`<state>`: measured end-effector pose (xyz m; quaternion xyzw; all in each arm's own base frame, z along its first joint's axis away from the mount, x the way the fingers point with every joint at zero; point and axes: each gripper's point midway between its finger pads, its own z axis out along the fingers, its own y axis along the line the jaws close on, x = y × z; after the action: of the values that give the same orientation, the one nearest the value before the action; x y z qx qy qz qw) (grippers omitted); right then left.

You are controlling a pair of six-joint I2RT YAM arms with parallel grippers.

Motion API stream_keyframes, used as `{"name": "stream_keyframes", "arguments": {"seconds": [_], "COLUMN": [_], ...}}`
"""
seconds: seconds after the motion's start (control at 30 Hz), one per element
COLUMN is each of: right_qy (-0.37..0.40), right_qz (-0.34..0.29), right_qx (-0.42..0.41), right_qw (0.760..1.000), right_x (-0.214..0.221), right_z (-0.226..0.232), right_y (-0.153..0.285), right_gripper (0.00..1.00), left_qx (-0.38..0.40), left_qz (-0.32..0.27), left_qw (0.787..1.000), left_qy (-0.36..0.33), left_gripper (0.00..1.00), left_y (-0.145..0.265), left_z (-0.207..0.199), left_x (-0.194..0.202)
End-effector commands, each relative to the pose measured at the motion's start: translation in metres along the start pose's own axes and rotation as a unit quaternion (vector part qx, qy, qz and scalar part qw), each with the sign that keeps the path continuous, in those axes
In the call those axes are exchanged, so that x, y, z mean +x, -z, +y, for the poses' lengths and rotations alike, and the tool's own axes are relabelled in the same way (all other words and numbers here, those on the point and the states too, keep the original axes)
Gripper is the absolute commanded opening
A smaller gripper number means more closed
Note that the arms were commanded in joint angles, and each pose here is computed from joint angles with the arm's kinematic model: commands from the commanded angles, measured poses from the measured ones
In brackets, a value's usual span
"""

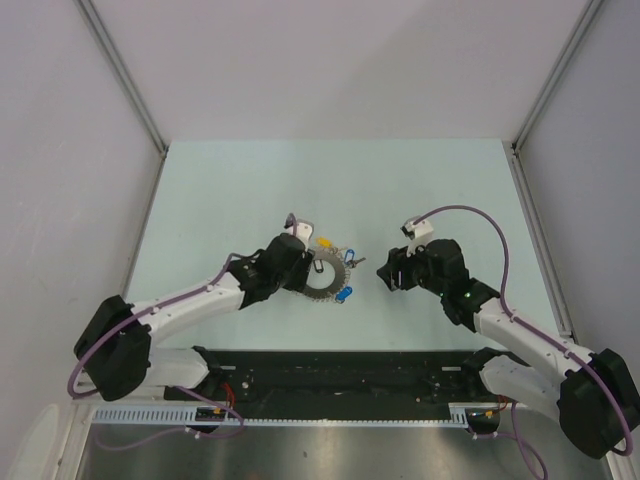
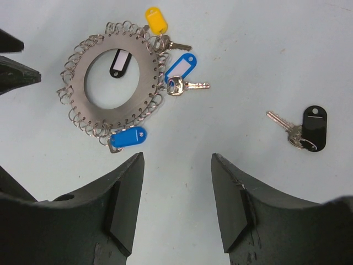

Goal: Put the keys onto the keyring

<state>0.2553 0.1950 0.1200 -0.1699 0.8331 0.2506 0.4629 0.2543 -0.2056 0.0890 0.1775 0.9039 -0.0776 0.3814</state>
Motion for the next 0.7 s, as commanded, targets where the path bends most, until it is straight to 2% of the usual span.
{"name": "stream_keyframes", "arguments": {"seconds": [0.0,0.03,0.3,0.67], "right_qy": [0.013,0.012,0.016,0.017], "right_qz": [-0.024,-0.023,-0.021,-0.018], "right_qx": [-0.008,-0.008,-0.007,-0.007], "right_qw": [1.0,1.0,1.0,1.0], "right_x": [-0.012,-0.012,-0.009,-0.006], "right_z": [0.002,0.002,0.001,0.001], "right_y": [-0.001,-0.001,0.001,0.001], "right_gripper": [0.57,0.57,0.57,0.56], "left_qx": [-0.033,-0.03,-0.016,-0.001], "left_qz": [0.038,0.042,0.072,0.103], "left_qw": [0.998,0.998,0.996,0.992], "left_qy": [-0.04,-0.043,-0.059,-0.071], "left_gripper": [0.5,0.45,0.42,0.29], "left_y": [-0.003,-0.004,-0.018,-0.028], "left_z": [0.012,0.011,0.002,-0.006], "left_x": [0.011,0.012,0.019,0.028]}}
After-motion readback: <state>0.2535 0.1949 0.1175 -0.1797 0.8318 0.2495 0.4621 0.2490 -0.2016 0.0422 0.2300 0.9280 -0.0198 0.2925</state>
